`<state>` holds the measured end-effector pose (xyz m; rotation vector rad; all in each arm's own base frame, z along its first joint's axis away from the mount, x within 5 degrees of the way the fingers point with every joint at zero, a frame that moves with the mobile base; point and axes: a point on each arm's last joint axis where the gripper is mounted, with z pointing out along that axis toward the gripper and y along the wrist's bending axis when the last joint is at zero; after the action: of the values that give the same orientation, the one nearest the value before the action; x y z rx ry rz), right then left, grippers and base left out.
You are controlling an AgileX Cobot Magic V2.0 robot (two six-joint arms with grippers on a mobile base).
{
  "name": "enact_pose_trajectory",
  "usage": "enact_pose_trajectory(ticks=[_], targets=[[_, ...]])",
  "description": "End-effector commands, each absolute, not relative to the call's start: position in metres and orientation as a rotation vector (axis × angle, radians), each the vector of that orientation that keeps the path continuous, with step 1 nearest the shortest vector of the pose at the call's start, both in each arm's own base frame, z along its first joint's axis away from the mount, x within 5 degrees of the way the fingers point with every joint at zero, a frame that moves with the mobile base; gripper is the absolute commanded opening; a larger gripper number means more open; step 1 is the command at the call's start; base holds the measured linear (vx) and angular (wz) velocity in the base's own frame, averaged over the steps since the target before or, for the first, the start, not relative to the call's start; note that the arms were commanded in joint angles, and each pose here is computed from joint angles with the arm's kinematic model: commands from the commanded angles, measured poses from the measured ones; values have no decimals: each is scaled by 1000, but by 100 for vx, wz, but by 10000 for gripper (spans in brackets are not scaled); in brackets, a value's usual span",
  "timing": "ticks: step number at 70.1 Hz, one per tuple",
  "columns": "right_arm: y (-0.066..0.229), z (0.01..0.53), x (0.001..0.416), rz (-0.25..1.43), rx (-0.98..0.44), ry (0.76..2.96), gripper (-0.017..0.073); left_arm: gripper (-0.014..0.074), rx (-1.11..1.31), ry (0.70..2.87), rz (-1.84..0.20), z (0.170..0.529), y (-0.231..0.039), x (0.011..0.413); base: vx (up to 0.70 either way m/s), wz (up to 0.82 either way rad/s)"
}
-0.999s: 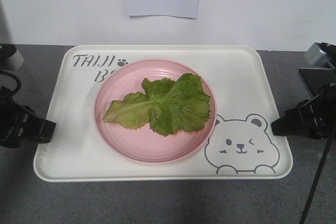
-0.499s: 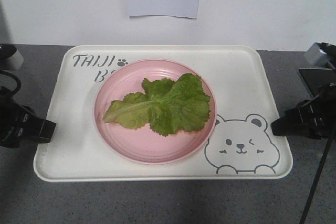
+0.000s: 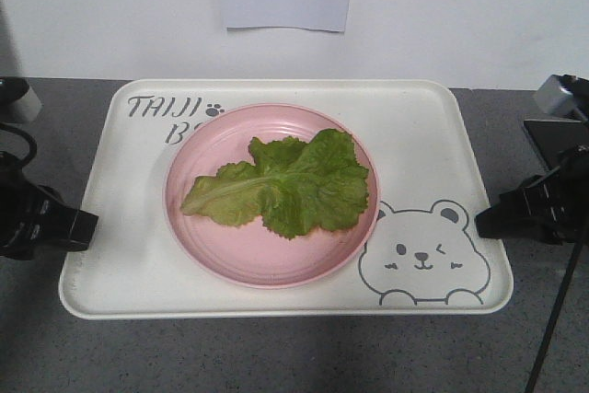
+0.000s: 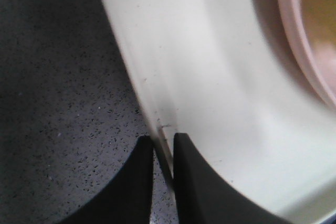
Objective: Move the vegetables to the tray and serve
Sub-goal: 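Lower the tray with both grippers onto the counter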
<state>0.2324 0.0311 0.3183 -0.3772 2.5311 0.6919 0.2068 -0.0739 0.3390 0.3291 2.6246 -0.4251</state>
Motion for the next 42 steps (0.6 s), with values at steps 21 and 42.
enact_pose_trajectory(ticks=[21, 42], targets=[[42, 337, 226, 818, -439, 2432, -3, -7, 329, 2499, -548, 359, -83, 205, 0, 0], [42, 337, 226, 818, -439, 2432, -3, -7, 329, 2499, -548, 359, -83, 205, 0, 0]])
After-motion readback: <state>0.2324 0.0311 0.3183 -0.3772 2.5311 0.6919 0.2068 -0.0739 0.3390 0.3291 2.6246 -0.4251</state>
